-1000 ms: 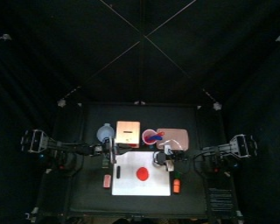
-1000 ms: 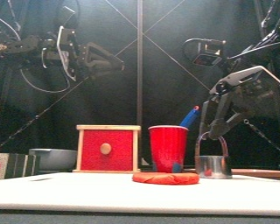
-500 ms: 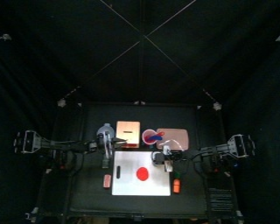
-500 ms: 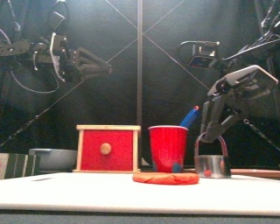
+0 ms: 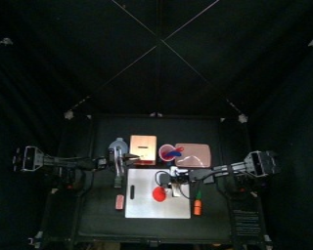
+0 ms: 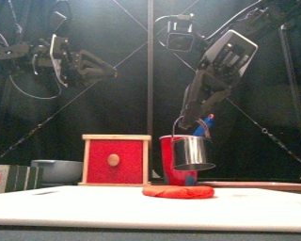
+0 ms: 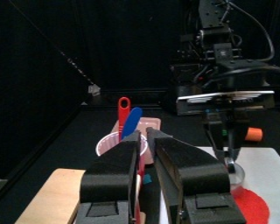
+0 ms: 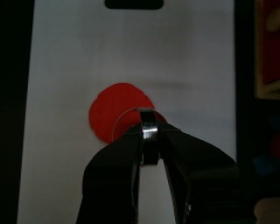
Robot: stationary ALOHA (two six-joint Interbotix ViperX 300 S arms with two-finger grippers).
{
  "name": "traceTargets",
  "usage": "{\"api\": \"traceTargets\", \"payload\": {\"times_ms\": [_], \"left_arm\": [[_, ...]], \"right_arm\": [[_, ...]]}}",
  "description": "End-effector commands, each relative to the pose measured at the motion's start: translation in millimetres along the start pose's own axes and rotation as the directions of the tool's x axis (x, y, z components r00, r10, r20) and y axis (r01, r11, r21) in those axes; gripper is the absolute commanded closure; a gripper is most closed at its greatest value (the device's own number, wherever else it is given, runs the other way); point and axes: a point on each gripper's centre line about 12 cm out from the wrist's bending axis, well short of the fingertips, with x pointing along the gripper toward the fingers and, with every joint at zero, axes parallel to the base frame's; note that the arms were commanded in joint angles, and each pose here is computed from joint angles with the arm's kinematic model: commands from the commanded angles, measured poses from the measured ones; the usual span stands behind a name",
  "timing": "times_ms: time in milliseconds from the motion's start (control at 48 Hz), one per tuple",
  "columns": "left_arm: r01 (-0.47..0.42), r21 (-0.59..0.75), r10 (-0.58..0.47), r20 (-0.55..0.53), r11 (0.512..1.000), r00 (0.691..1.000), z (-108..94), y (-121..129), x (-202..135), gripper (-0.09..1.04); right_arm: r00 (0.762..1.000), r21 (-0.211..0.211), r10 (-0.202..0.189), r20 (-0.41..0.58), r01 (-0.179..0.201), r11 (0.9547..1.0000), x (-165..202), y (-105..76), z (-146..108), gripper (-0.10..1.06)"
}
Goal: Get the cutter from the drawer then cut the dough then place the extra dough in the bowl
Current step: Cut the dough
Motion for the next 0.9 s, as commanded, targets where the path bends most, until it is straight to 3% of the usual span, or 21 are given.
{"api": "traceTargets", "payload": {"times_ms": [21, 354, 896], "left_arm": [[0.0, -0.006, 0.0, 0.006, 1.0, 1.0, 1, 0, 1, 0.36], [-0.012, -0.016, 0.012, -0.006, 1.0, 1.0, -1, 1, -1, 0.36], [-0.022, -0.03, 0.021, -0.045, 0.999, 0.999, -7, 2, -2, 0.36]], "right_arm": [[0.997, -0.018, 0.009, 0.07, -0.007, 0.9998, -4, 4.9, 15, 0.4], [0.997, -0.106, -0.012, 0.072, 0.02, 0.9941, 8, 1.0, 11, 0.4], [0.996, -0.083, -0.006, 0.093, 0.014, 0.9964, 13, 1.3, 14, 0.4]]}}
